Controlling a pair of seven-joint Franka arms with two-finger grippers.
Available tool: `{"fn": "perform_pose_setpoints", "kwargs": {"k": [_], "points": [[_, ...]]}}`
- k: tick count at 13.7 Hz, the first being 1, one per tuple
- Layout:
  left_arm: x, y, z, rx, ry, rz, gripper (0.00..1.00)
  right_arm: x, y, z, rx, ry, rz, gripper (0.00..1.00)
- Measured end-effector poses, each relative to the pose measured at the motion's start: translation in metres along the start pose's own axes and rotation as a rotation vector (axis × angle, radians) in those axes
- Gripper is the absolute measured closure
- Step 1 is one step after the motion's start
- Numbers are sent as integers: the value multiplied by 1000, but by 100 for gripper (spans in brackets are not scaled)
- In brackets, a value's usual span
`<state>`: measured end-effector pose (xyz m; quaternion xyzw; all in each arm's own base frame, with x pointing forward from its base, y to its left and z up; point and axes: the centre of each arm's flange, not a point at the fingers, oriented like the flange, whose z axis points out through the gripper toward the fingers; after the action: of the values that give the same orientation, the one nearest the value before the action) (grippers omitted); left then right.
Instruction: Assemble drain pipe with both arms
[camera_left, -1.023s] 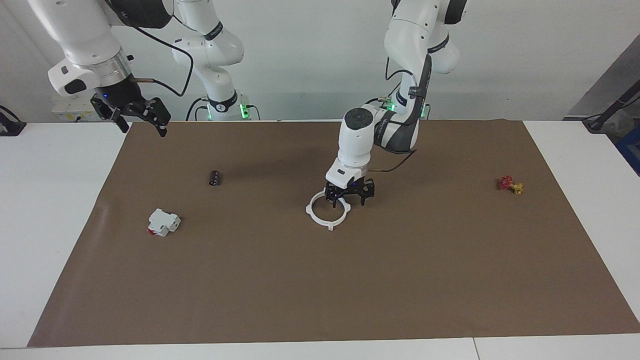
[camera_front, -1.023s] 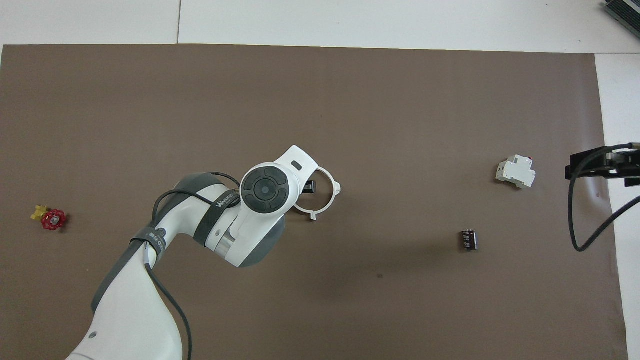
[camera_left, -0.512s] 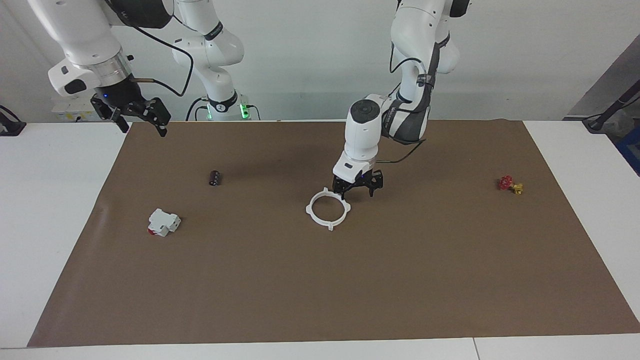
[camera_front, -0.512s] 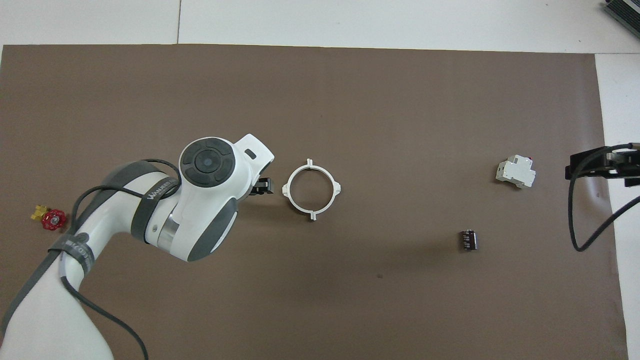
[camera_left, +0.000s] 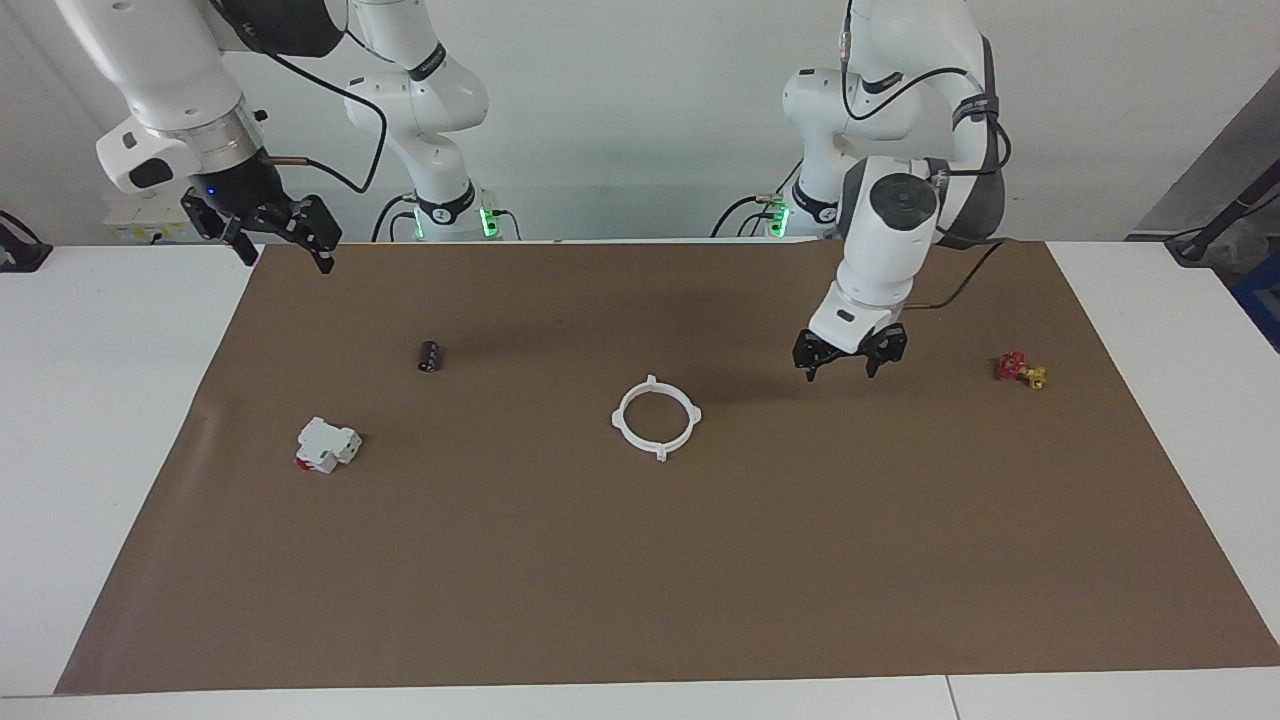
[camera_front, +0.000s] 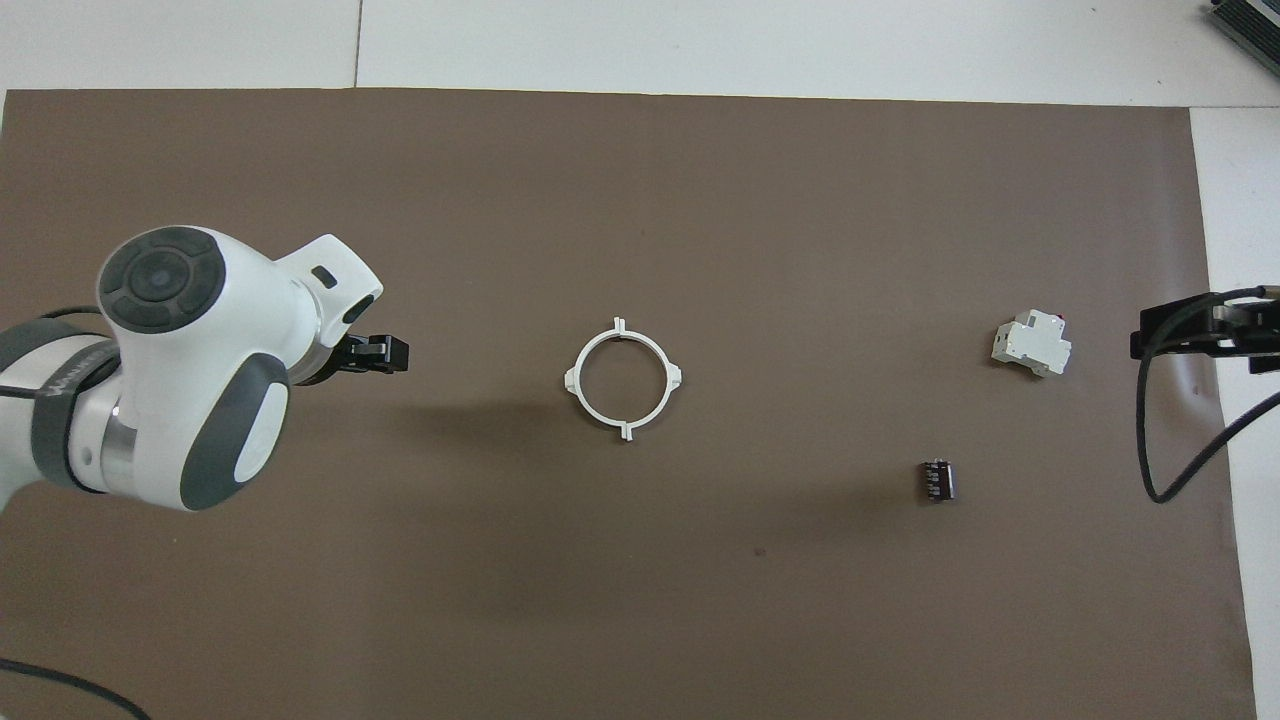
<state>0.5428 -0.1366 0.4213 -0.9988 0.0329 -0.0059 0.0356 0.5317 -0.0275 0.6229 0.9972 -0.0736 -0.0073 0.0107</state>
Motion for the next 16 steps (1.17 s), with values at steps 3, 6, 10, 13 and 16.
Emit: {"fn": "perform_pose_setpoints", "kwargs": {"k": [3, 6, 10, 13, 16], "points": [[-1, -37, -18, -28, 11, 17, 1, 0, 0, 0, 0, 0, 0, 0], [-2, -79, -47, -66, 15, 49, 2, 0, 0, 0, 0, 0, 0, 0], [3, -125, -106, -77, 32, 86, 0, 0, 0, 0, 0, 0, 0, 0], [3, -143, -153, -75, 45, 76, 0, 0, 0, 0, 0, 0, 0, 0], [-2, -155, -195, -74, 45, 64, 0, 0, 0, 0, 0, 0, 0, 0]]}}
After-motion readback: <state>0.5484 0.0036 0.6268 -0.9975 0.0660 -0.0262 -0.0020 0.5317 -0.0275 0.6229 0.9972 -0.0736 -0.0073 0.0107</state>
